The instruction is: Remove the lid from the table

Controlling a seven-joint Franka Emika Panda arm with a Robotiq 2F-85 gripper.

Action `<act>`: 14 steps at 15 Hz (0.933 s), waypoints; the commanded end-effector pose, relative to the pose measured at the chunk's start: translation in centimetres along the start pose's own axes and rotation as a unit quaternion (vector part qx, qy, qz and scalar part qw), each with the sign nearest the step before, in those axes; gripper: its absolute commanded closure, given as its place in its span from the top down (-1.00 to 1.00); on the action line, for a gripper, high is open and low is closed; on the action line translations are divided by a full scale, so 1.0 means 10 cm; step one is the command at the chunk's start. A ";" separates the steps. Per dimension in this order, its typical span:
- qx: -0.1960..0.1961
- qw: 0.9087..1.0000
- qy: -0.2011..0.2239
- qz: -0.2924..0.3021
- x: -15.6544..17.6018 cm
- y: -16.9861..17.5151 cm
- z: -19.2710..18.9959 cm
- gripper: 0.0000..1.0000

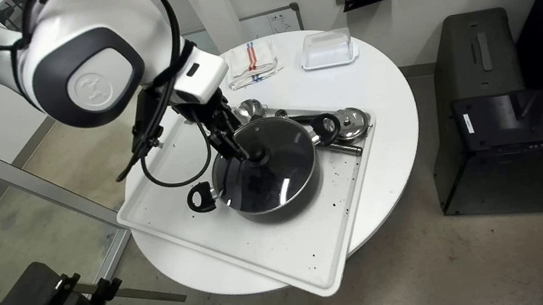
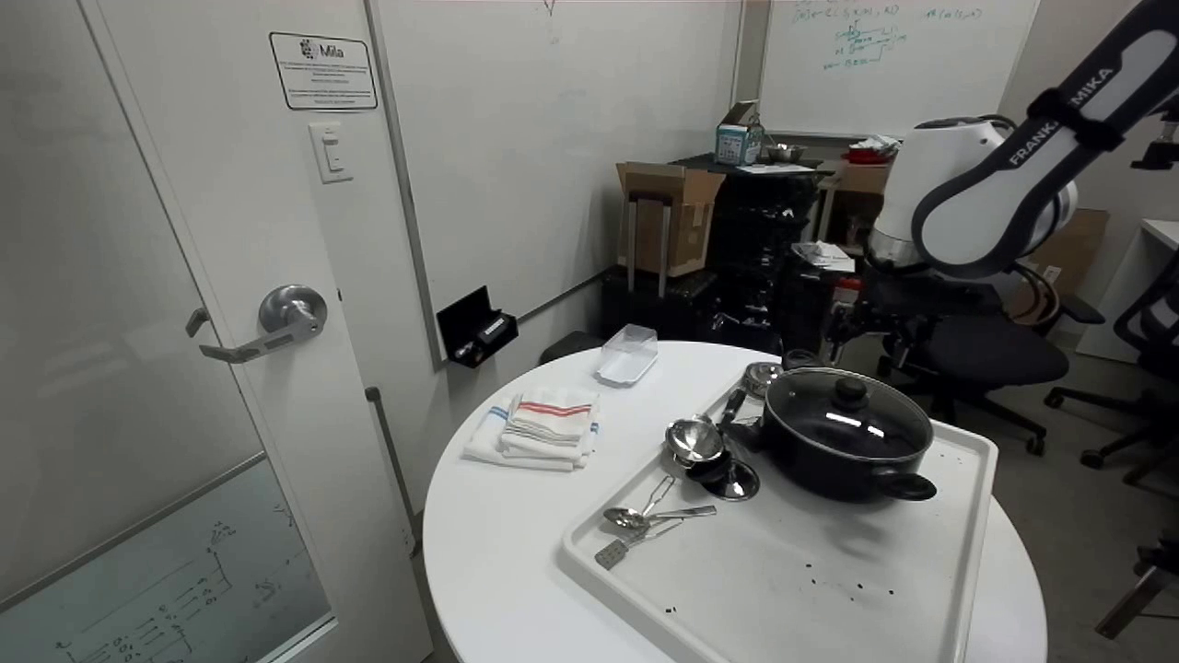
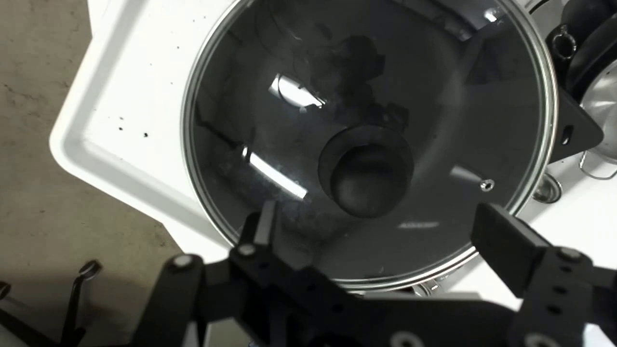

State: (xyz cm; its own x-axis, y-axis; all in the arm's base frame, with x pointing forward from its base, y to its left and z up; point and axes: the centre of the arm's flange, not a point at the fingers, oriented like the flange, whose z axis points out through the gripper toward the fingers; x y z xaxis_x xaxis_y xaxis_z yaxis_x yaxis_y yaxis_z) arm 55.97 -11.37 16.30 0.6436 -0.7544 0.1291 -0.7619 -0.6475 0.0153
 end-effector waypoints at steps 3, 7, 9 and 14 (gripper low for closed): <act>0.000 1.000 0.006 0.006 0.04 -0.12 0.29 1.00; -0.004 1.000 0.001 0.012 0.07 -0.11 0.40 1.00; -0.005 1.000 -0.001 0.016 0.08 -0.09 0.43 1.00; -0.007 1.000 -0.004 0.022 0.07 -0.06 0.49 1.00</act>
State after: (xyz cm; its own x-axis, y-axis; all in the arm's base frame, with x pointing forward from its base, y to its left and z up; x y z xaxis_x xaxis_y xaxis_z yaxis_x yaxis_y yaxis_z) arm 56.69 -11.80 12.08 0.6165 -0.7800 0.1074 -0.7864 -0.6169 0.0332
